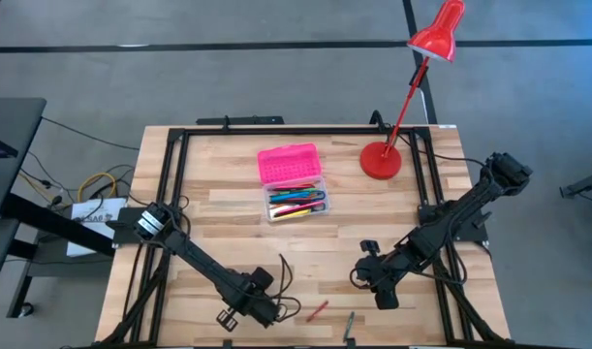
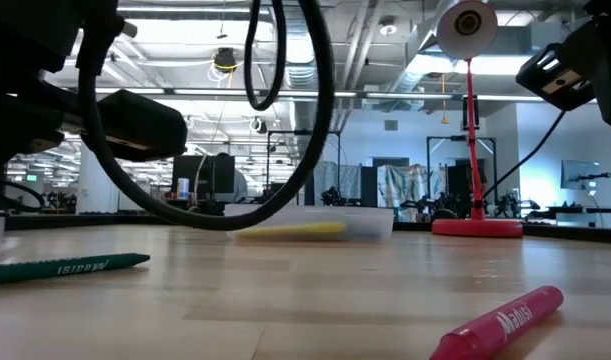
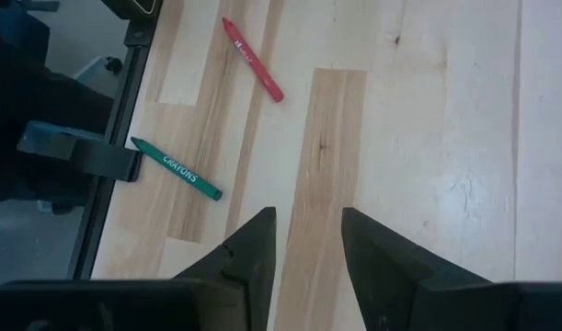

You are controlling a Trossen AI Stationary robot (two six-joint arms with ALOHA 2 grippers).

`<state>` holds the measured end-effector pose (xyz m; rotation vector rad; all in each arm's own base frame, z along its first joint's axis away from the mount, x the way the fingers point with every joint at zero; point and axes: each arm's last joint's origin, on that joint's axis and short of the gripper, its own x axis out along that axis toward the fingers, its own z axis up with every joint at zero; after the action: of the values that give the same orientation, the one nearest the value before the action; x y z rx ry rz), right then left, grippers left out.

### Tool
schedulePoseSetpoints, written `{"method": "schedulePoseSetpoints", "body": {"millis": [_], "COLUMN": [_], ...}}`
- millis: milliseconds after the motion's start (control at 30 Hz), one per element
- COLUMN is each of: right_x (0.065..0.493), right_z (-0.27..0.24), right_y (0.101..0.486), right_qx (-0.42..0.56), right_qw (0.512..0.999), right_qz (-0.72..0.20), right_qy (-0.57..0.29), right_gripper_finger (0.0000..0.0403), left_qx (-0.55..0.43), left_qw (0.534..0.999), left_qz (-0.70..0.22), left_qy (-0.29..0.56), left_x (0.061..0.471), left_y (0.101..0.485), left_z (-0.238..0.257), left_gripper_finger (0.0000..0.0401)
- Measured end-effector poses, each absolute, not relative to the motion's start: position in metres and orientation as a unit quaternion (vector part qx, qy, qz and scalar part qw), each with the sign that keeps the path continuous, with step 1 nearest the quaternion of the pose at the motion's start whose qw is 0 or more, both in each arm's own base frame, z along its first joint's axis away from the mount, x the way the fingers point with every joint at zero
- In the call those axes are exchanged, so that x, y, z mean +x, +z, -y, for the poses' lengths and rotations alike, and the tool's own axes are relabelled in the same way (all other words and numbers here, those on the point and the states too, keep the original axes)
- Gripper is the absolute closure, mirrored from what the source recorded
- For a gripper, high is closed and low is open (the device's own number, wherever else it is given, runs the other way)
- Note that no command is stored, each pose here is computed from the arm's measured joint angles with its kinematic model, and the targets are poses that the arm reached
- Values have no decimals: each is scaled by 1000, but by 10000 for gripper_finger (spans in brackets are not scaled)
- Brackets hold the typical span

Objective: Pick & place school supplies into a supply box
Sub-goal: Put the green crayon into the pink supply box

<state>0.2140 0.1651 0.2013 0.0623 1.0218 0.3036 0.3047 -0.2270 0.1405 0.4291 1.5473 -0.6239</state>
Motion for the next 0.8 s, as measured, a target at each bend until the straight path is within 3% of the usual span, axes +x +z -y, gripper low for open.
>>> {"method": "schedulePoseSetpoints", "body": {"millis": [800], "right_x": [214], "right_z": [-165], "right_y": [202], "right_qx": [31], "right_qw": [862], "right_qz": [-484], "right_qy": [146], "right_gripper_finger": [285], "left_qx": [169], "left_qw": [690], "left_qz": [-681], "left_qy": [-177], "left_x": [311], "left_y": [139], "left_z": [222], "left_gripper_finger": [401]}}
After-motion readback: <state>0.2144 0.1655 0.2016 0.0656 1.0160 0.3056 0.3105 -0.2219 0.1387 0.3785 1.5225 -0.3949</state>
